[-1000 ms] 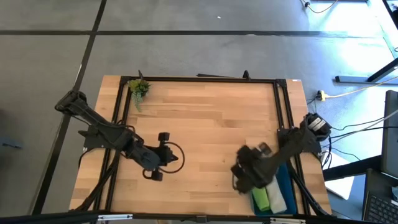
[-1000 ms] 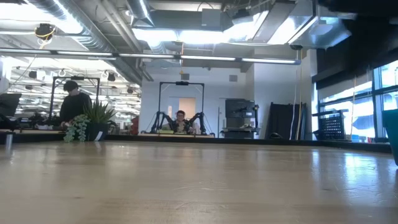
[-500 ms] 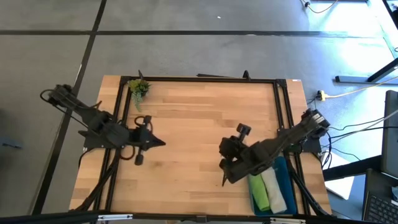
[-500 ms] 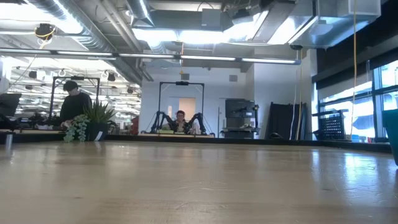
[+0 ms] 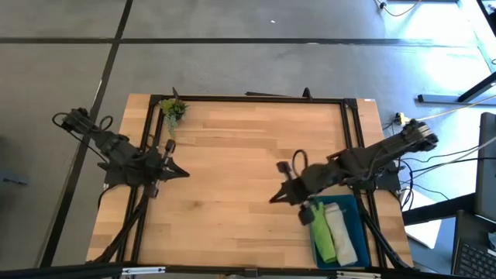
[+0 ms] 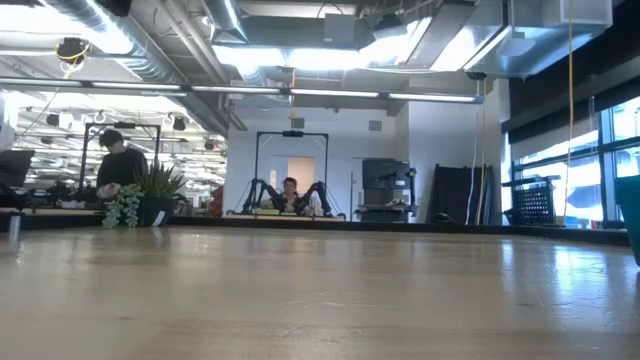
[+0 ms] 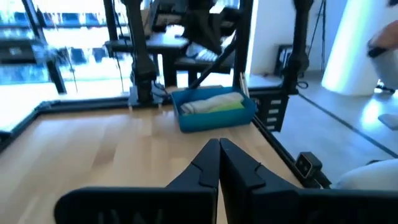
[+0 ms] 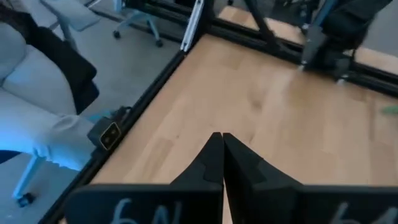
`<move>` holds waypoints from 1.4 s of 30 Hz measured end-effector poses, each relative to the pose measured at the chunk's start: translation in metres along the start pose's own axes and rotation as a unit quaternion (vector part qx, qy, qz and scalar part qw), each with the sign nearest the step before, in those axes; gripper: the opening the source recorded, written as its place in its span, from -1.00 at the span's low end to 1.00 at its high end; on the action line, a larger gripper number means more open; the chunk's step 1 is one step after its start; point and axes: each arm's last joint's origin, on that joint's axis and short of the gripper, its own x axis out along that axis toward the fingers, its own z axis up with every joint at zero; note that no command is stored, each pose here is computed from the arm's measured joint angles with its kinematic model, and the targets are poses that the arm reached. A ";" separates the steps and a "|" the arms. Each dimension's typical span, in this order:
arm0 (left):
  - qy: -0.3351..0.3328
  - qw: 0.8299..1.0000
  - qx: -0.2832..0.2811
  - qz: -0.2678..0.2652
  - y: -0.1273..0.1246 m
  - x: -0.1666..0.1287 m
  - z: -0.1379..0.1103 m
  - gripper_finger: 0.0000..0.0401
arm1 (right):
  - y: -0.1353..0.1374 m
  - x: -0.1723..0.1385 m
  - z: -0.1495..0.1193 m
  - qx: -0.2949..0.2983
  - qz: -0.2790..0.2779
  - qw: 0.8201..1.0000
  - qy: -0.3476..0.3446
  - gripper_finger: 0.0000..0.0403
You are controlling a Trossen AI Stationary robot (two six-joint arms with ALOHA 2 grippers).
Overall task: Roll microfiber towels into tight, uniform cylinder then place into a basket
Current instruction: Return to Home Position
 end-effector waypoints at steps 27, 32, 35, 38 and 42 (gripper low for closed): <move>-0.108 0.990 0.070 0.065 0.023 -0.010 -0.091 -1.00 | -0.013 -0.088 -0.186 0.032 -0.062 0.966 -0.250 -0.98; -0.109 0.989 0.083 0.052 0.023 -0.010 -0.104 -1.00 | -0.009 -0.100 -0.205 0.026 -0.067 0.953 -0.293 -0.98; -0.095 0.990 0.094 0.052 0.023 -0.007 -0.111 -1.00 | -0.007 -0.104 -0.217 0.013 -0.074 0.946 -0.314 -0.98; -0.091 0.989 0.104 0.053 0.023 -0.004 -0.118 -1.00 | -0.005 -0.109 -0.226 -0.010 -0.084 0.938 -0.336 -0.98; -0.090 0.988 0.113 0.054 0.023 -0.004 -0.118 -1.00 | -0.003 -0.118 -0.234 -0.040 -0.098 0.928 -0.358 -0.98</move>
